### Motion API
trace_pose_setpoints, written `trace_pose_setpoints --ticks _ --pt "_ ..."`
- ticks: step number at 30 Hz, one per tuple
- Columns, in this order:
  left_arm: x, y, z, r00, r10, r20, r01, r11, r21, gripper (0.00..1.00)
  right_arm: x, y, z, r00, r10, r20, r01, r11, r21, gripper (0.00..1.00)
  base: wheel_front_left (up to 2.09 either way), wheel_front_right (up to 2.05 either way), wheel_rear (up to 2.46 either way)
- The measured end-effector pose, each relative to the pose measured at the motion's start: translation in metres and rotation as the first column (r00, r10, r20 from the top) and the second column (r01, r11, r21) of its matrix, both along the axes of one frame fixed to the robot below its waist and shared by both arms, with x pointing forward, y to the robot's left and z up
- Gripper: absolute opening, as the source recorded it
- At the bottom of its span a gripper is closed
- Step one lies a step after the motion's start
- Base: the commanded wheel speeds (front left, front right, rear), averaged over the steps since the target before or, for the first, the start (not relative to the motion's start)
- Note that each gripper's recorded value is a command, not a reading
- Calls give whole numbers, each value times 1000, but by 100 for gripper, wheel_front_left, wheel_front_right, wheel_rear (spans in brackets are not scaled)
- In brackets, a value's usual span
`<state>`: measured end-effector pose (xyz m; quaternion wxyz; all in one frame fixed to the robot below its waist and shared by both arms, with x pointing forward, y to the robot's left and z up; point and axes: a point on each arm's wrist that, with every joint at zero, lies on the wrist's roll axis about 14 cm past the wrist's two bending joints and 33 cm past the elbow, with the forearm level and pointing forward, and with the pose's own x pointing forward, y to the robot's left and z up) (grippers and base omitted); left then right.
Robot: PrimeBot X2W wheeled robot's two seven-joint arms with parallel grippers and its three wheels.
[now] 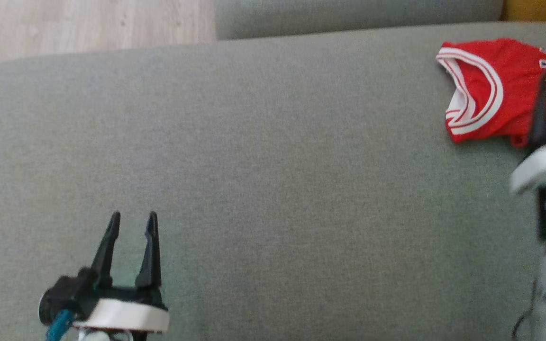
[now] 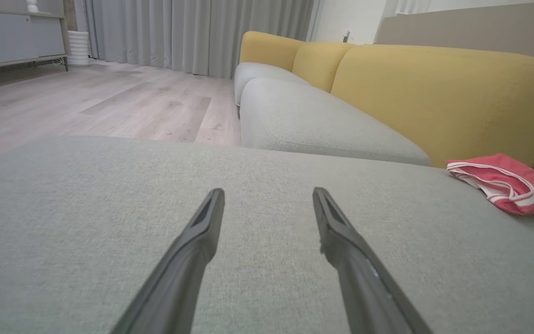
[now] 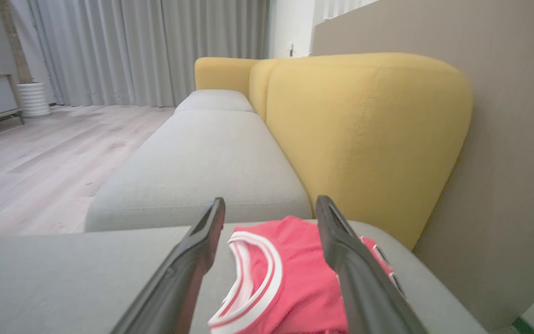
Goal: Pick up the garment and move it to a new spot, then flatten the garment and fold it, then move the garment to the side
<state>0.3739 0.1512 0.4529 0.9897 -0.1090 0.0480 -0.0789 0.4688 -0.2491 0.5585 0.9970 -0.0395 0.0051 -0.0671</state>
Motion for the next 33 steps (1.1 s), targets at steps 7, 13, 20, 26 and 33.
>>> trace_pose_setpoints --ticks 7,13,20,26,33 --pt "-29 25 -5 997 79 -20 -79 996 40 100 -52 59 -49 986 165 -18 -163 983 80 100 0 0 0" --pt "-44 34 -4 992 124 -13 -123 992 37 100 -99 85 -101 969 234 -85 -218 962 163 100 0 0 0" --pt "-49 34 -3 992 129 -9 -129 991 32 100 -123 95 -128 958 254 -133 -221 949 226 100 0 0 0" --pt "-54 33 -15 990 128 -52 -126 991 32 0 -132 101 -138 950 270 -160 -225 942 249 0 0 0 0" --pt "-64 34 -31 983 142 -120 -144 990 -6 0 -142 97 -152 946 251 -203 -185 937 298 0 0 0 0"
